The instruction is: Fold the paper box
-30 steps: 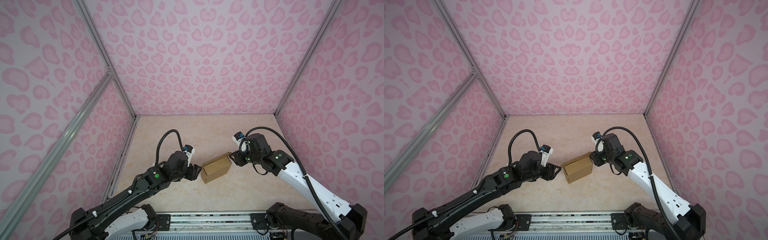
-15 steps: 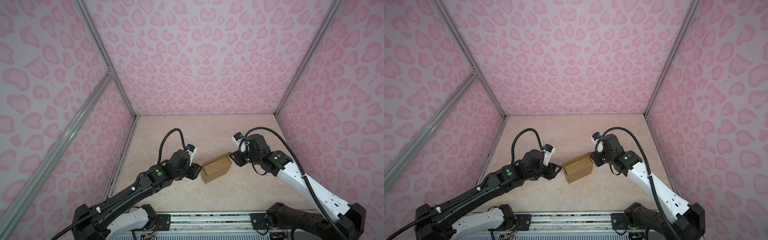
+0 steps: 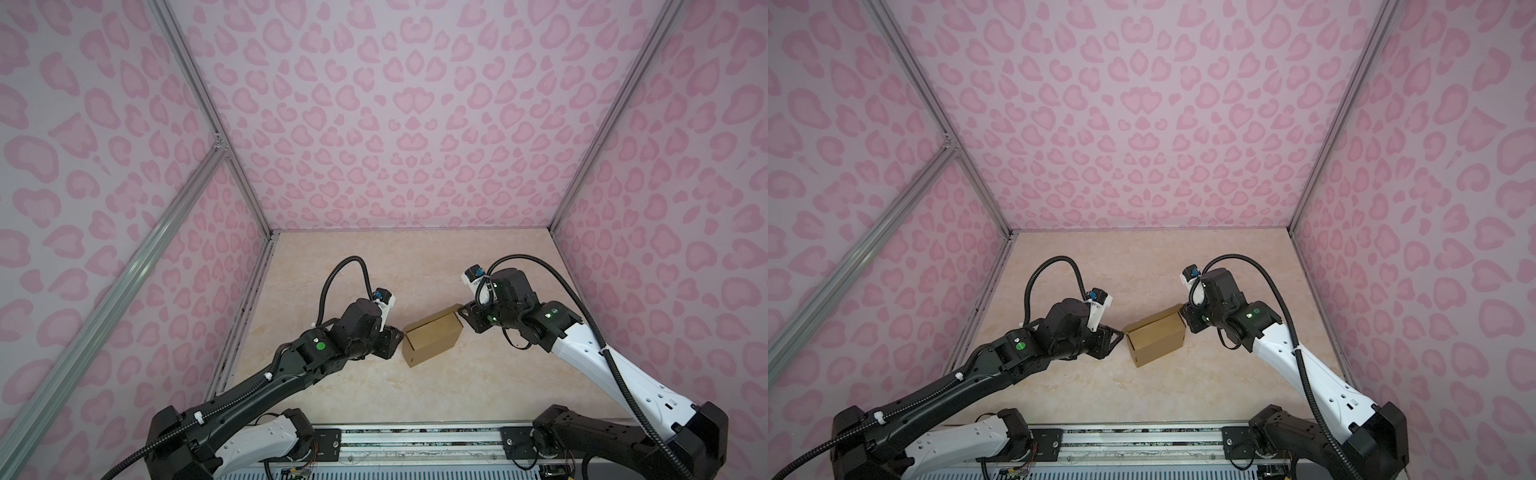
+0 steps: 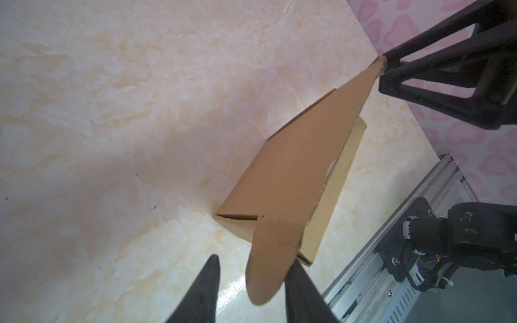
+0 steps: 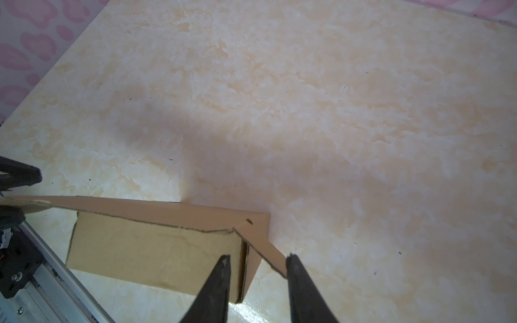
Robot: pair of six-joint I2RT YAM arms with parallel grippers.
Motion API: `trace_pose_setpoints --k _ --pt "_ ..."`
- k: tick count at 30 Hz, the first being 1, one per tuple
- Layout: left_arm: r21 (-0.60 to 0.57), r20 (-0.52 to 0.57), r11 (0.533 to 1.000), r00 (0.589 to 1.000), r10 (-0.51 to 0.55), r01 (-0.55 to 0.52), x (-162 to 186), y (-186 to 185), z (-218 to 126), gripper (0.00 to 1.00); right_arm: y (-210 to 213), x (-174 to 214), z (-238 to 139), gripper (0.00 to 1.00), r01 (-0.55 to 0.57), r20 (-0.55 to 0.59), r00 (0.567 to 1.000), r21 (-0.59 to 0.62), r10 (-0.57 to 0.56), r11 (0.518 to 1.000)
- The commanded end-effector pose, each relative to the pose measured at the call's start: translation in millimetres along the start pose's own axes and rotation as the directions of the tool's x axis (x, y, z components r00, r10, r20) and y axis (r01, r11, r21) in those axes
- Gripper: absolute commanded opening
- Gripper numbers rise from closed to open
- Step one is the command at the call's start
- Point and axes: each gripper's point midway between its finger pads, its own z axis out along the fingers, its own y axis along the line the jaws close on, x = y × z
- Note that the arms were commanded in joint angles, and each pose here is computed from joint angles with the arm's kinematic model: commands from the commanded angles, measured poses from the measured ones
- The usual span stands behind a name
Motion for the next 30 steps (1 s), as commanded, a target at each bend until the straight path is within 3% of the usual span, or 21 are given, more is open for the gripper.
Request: trace_pose_setpoints --k 1,25,30 --pt "0.01 0.012 1.0 1.0 0.014 -0.014 -5.6 -3.5 -1.2 0.41 0.8 0.0 1.7 0.34 0.009 0.004 1.0 -0.006 -0.009 1.0" --pt "-0.008 -0.002 1.0 1.0 0.019 -0.019 -7.4 -2.3 -0.5 0.37 8.5 7.4 -1.5 0.15 -0.006 -0.011 1.0 -0.045 0.006 0.999" --pt "-0.006 -0.005 1.0 1.0 0.015 -0.015 -8.7 -3.5 0.6 0.31 11.1 11.1 -0.3 0.12 -0.006 -0.022 1.0 -0.052 0.005 0.999"
